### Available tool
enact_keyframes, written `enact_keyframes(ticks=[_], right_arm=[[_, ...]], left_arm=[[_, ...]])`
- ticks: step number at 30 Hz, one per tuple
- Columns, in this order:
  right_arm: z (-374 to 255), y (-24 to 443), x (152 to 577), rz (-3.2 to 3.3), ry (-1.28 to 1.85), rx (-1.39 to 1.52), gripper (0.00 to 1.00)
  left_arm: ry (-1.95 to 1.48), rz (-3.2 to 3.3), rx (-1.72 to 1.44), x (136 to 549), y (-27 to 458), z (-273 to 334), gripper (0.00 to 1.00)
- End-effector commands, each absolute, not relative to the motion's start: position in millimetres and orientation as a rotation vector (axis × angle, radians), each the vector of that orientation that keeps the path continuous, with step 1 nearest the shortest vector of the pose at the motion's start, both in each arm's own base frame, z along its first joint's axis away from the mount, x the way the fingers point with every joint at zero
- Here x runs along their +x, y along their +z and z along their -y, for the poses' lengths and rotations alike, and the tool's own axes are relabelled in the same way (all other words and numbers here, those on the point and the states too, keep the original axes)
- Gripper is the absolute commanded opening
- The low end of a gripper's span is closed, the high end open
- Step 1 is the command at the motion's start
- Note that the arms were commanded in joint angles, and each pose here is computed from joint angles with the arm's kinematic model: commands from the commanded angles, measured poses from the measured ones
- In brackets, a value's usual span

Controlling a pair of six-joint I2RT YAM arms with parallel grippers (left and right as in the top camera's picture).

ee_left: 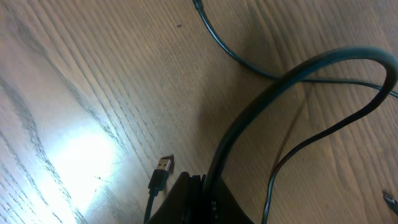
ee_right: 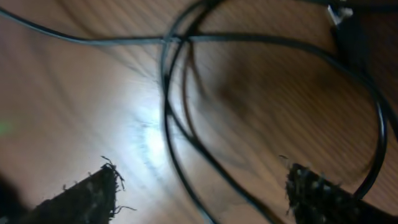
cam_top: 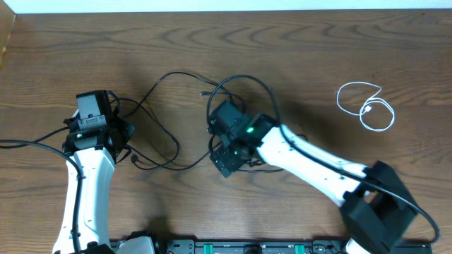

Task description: Untangle cables

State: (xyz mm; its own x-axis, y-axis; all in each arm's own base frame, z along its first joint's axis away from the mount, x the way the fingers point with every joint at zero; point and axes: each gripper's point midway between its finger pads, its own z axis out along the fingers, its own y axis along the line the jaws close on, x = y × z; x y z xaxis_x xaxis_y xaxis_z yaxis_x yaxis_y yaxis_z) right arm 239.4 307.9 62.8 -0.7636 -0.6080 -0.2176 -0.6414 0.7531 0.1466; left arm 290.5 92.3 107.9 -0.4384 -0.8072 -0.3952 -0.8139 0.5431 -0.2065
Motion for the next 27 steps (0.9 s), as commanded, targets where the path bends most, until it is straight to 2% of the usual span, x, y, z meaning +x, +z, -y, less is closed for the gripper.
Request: enact_keyframes(ticks=[1,2,3,4,8,12,20,27], right_arm=[[-299.5,45.0,250.2,-2.771,0.134,-1.043,0.72],[-298.6,39.4,249.6,-2.784,0.124,-1.047,0.45],[-298.1,37.0,249.2,-2.79,0.118,-1.049,0.06],[-297.5,36.0,249.1,-2.795,0.116,-1.048,0.01],[-309.7,53.0,249.9,-2.778,0.208,-1.032,0.01],[-327.1,97.9,267.6,-2.717,0.325,-0.879,0.01],[-367.1,210.7,259.4,-2.609,1.0,-0.764,0.01],[-347.0,229.9,283.3,-2.581,1.068,-0.651,0.01]], left_arm=[[0.041,-2.342,-1.307,287.9,106.4,-95.3,0.08],[0.041,-2.342,-1.307,287.9,106.4,-95.3,0.08],[0.041,-2.342,-1.308,287.9,106.4,-95.3,0.08],[0.041,-2.342,-1.308,287.9,106.4,-95.3,0.08],[0.04,-2.341,-1.307,288.1,106.5,-95.4,0.08],[0.04,-2.341,-1.307,288.1,106.5,-95.4,0.08],[0.04,-2.341,-1.307,288.1,106.5,-95.4,0.08],[0.04,-2.341,-1.307,288.1,106.5,-95.4,0.08]])
